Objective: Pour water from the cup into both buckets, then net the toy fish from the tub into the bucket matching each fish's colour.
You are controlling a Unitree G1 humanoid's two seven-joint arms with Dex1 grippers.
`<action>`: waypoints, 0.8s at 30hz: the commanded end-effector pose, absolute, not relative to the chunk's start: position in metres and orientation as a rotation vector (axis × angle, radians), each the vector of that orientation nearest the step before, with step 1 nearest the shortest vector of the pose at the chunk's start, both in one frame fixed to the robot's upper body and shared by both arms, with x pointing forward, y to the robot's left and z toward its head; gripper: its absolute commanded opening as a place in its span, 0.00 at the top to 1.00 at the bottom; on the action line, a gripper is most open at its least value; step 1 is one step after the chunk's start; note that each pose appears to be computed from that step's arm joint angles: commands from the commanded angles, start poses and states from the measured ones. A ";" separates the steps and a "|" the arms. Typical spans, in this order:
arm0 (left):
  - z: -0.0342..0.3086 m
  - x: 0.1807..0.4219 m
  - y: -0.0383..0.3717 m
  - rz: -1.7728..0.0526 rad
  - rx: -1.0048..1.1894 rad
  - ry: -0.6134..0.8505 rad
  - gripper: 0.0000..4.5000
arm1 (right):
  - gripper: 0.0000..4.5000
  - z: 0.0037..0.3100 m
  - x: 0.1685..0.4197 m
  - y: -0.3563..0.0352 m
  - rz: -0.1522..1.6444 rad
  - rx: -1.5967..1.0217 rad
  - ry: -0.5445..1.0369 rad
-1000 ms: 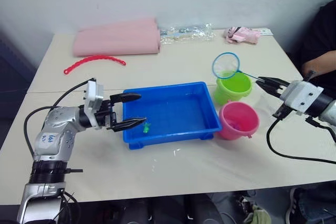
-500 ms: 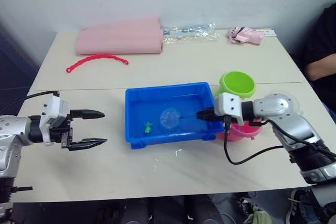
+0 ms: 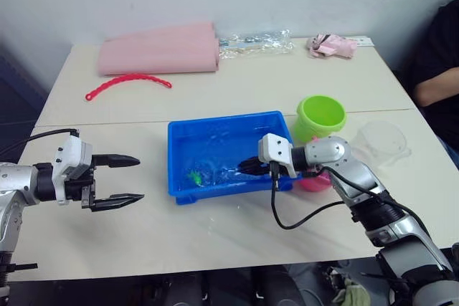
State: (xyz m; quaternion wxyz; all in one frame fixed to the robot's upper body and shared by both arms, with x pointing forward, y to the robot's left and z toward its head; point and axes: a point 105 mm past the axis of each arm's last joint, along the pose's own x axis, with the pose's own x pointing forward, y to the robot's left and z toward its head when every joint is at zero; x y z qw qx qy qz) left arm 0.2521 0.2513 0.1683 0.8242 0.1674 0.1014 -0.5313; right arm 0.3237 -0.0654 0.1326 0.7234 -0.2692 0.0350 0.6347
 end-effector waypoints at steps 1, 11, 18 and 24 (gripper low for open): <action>0.185 0.252 0.248 -1.107 0.339 0.120 0.00 | 1.00 0.153 0.321 -0.071 1.378 -0.504 0.013; 0.206 0.258 0.223 -1.045 0.114 -0.055 0.00 | 1.00 0.172 0.297 -0.107 1.323 -0.335 -0.022; 0.209 0.276 0.200 -1.056 0.118 -0.142 0.00 | 1.00 0.181 0.292 -0.130 1.208 -0.336 -0.055; 0.211 0.296 0.182 -1.088 0.096 -0.204 0.00 | 1.00 0.196 0.289 -0.147 1.118 -0.355 -0.094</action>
